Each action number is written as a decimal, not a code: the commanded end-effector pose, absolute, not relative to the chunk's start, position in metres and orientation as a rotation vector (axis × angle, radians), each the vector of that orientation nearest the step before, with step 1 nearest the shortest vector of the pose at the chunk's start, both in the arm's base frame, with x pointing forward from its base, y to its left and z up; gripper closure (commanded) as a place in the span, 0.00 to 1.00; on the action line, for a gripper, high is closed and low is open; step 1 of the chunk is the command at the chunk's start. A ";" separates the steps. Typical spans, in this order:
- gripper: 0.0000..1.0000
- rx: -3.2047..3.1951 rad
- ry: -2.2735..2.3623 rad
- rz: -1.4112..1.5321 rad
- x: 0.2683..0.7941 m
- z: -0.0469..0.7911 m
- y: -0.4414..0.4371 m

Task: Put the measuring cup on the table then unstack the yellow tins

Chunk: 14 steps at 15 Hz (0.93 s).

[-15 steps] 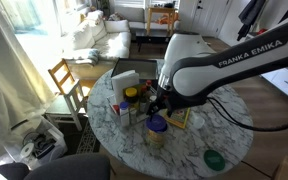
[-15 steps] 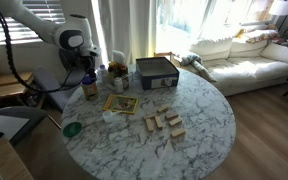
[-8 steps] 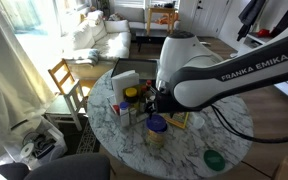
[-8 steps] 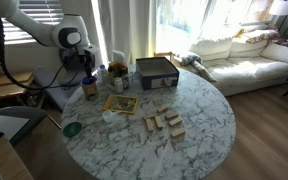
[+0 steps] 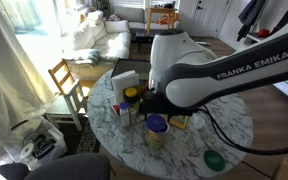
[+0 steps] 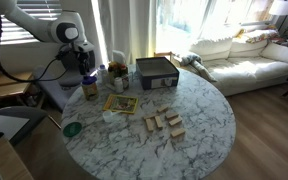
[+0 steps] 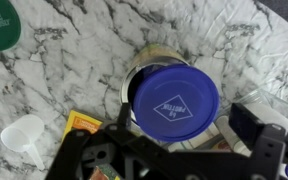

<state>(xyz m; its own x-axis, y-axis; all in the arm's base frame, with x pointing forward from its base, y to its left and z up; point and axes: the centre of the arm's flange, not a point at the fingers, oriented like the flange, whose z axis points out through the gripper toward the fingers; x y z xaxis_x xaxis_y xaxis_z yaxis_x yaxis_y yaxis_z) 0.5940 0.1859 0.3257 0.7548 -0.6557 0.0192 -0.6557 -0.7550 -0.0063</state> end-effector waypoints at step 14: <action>0.00 2.764 -0.966 0.066 0.628 0.303 0.204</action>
